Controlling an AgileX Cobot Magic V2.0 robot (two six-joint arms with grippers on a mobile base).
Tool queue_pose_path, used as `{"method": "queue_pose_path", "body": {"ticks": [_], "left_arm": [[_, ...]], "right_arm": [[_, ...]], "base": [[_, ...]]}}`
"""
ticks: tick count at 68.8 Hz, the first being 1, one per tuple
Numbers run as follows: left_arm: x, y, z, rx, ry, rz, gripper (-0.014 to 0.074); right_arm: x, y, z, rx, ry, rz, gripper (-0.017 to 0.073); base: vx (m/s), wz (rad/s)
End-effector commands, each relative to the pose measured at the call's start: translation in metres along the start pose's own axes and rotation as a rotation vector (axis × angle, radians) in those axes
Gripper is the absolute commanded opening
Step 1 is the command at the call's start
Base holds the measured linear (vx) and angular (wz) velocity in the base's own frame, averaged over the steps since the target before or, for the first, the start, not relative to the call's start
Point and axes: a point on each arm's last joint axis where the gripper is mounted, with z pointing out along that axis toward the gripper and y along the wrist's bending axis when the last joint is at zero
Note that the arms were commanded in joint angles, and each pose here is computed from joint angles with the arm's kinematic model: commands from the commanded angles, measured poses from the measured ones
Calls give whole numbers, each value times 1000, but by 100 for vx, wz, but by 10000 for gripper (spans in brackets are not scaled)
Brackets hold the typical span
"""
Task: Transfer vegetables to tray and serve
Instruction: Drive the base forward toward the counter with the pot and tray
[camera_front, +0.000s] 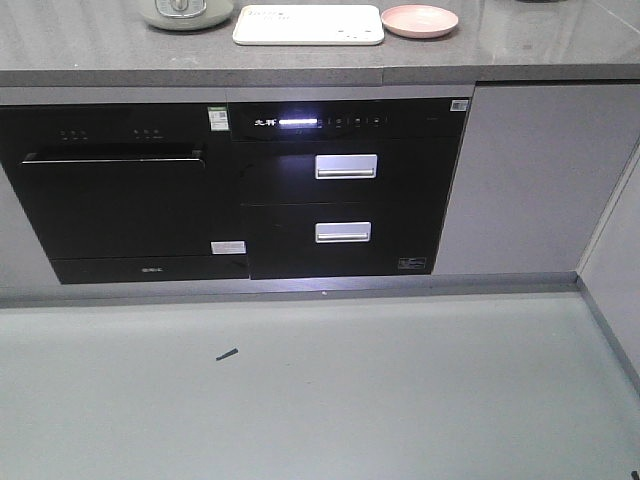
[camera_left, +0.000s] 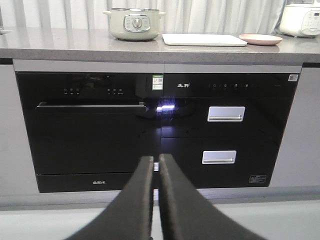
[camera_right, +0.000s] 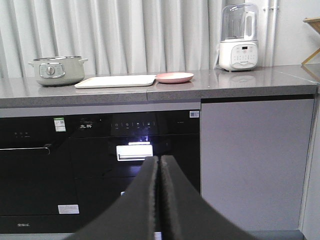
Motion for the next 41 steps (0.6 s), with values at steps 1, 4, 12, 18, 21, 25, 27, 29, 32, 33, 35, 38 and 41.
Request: {"method": "queue_pose_path", "body": {"ticks": [1,4,12,18,21,25,27,29,32,33,35,38,41], "left_arm": [[0,-1,0,18,-62,-8,-6],[0,-1,0,18,-62,-8,-6],[0,-1,0,18,-62,-8,-6],[0,-1,0,18,-62,-8,-6],[0,-1,0,18,-62,-8,-6],[0,-1,0,18,-62,-8,-6],[0,-1,0,18,-62,-8,-6],[0,-1,0,18,-62,-8,-6],[0,-1,0,18,-62,-8,-6],[0,-1,0,18,-62,-8,-6],[0,-1,0,18,-62,-8,-6],[0,-1,0,18,-62,-8,-6],[0,-1,0,18,-62,-8,-6]], "right_arm": [[-2,0,0,-3,-67,-5,-3],[-2,0,0,-3,-67,-5,-3],[-2,0,0,-3,-67,-5,-3],[-2,0,0,-3,-67,-5,-3],[-2,0,0,-3,-67,-5,-3],[-2,0,0,-3,-67,-5,-3],[-2,0,0,-3,-67,-5,-3],[-2,0,0,-3,-67,-5,-3],[-2,0,0,-3,-67,-5,-3],[-2,0,0,-3,-67,-5,-3],[-2,0,0,-3,-67,-5,-3],[-2,0,0,-3,-67,-5,-3],[-2,0,0,-3,-67,-5,-3]], "base": [[5,-8],[5,-7],[5,-6],[5,-6],[5,-6],[5,-6],[5,-5],[5,-5],[5,-5],[6,-5],[6,-5],[6,-5],[6,-5]]}}
